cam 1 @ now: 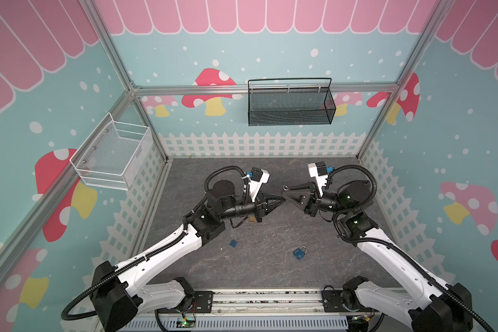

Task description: Unlock with the key

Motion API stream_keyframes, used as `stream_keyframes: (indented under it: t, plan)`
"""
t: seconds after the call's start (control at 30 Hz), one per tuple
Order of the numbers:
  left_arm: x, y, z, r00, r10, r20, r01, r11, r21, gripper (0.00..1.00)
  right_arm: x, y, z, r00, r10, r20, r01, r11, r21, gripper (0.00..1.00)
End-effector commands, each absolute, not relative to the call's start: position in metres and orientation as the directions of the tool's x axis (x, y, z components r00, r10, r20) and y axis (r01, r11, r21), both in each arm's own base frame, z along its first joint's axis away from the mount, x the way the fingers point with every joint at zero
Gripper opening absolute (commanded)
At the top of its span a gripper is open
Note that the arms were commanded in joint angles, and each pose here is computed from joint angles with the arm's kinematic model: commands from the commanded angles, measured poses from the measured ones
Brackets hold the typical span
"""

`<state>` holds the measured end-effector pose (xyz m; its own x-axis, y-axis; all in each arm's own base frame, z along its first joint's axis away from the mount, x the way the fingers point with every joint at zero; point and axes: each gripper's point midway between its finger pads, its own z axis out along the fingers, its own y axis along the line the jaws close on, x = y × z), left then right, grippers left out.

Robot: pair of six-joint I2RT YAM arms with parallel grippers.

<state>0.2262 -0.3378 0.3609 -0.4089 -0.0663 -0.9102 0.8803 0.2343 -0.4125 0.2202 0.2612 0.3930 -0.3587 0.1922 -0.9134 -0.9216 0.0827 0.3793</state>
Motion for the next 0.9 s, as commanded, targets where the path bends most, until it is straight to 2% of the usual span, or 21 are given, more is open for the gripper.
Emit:
stream_keyframes:
  t: [0.0,0.3,0.5,0.73,0.87]
  plan:
    - [0.233,-0.336,0.349,-0.414,-0.052,-0.909,0.874,0.259,-0.412,0.0,0.212,0.261,0.41,-0.292,0.196,-0.936,-0.948,0.071,0.311,0.13]
    - [0.229,-0.338,0.354,-0.41,-0.049,-0.911,0.885,0.222,-0.41,0.0,0.214,0.263,0.406,-0.279,0.183,-0.943,-0.952,0.075,0.297,0.0]
    - [0.229,-0.336,0.36,-0.402,-0.058,-0.914,0.891,0.208,-0.405,0.01,0.213,0.262,0.406,-0.267,0.178,-0.947,-0.956,0.072,0.283,0.0]
    - [0.226,-0.337,0.374,-0.384,-0.076,-0.92,0.907,0.157,-0.391,0.14,0.212,0.264,0.4,-0.287,0.161,-0.944,-0.953,0.052,0.299,0.0]
    - [0.224,-0.338,0.38,-0.37,-0.086,-0.925,0.914,0.143,-0.379,0.13,0.212,0.264,0.397,-0.293,0.16,-0.943,-0.951,0.055,0.304,0.0]
